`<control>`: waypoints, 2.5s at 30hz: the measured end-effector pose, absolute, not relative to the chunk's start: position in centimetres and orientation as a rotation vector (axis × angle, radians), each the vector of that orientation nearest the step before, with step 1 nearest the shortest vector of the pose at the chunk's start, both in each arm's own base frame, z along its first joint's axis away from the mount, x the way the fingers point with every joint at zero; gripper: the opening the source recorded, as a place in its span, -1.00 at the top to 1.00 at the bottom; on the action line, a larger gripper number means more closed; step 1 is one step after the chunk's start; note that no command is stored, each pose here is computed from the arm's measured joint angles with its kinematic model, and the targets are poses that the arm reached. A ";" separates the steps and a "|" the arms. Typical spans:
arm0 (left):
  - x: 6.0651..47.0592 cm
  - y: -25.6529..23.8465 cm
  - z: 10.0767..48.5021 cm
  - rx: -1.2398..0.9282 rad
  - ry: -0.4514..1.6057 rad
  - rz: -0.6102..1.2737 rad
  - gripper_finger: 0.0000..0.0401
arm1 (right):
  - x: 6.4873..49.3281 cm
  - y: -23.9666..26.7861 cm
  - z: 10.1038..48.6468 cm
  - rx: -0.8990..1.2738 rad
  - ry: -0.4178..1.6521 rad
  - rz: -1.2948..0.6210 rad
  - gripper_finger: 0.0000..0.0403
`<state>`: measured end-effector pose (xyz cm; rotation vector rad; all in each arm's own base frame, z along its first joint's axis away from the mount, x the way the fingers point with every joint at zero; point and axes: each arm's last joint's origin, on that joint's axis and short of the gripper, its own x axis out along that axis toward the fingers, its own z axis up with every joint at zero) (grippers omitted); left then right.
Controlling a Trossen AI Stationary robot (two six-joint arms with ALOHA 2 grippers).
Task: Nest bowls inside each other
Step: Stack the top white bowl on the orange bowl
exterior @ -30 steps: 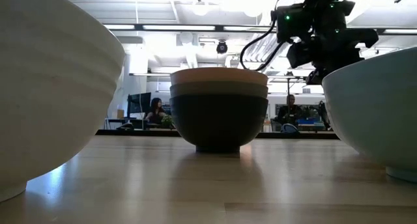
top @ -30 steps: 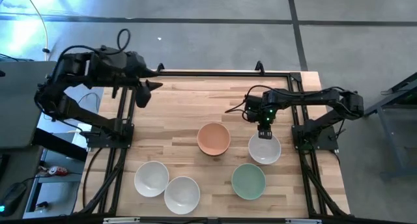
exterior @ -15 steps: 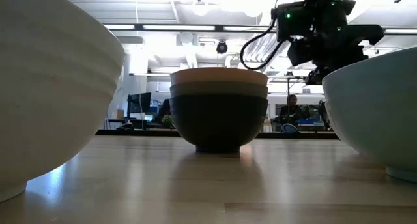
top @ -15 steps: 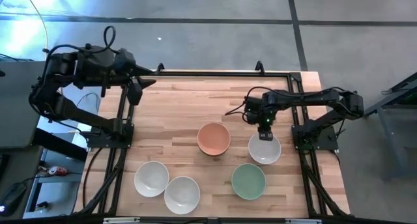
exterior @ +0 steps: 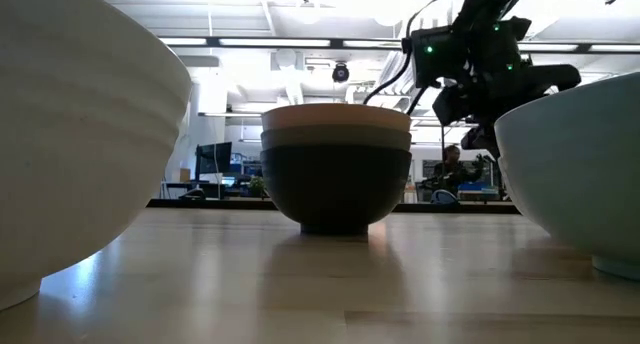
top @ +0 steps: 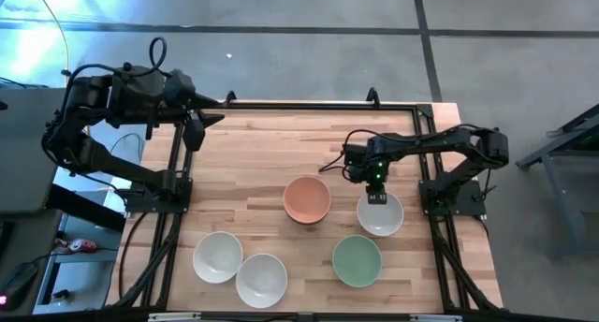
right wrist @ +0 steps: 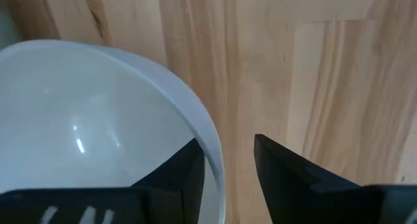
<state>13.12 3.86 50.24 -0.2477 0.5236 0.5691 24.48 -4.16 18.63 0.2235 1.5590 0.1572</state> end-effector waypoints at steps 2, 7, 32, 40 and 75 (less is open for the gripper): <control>13.1 3.9 50.2 -0.248 0.524 0.569 0.05 | 24.5 -4.2 18.6 0.213 1.564 0.147 0.45; 13.1 3.9 50.2 -0.242 0.525 0.567 0.04 | 24.4 -4.2 18.6 0.198 1.576 0.142 0.85; 13.1 3.9 50.2 -0.198 0.533 0.583 0.04 | 22.5 -6.3 21.9 0.484 1.420 -0.149 1.00; 13.1 4.0 50.3 -0.173 0.536 0.596 0.05 | 20.6 -6.4 24.5 0.671 1.285 -0.308 1.00; 13.2 4.1 49.6 -0.166 0.611 0.639 0.05 | 23.7 -7.0 40.8 0.887 1.163 -0.486 1.00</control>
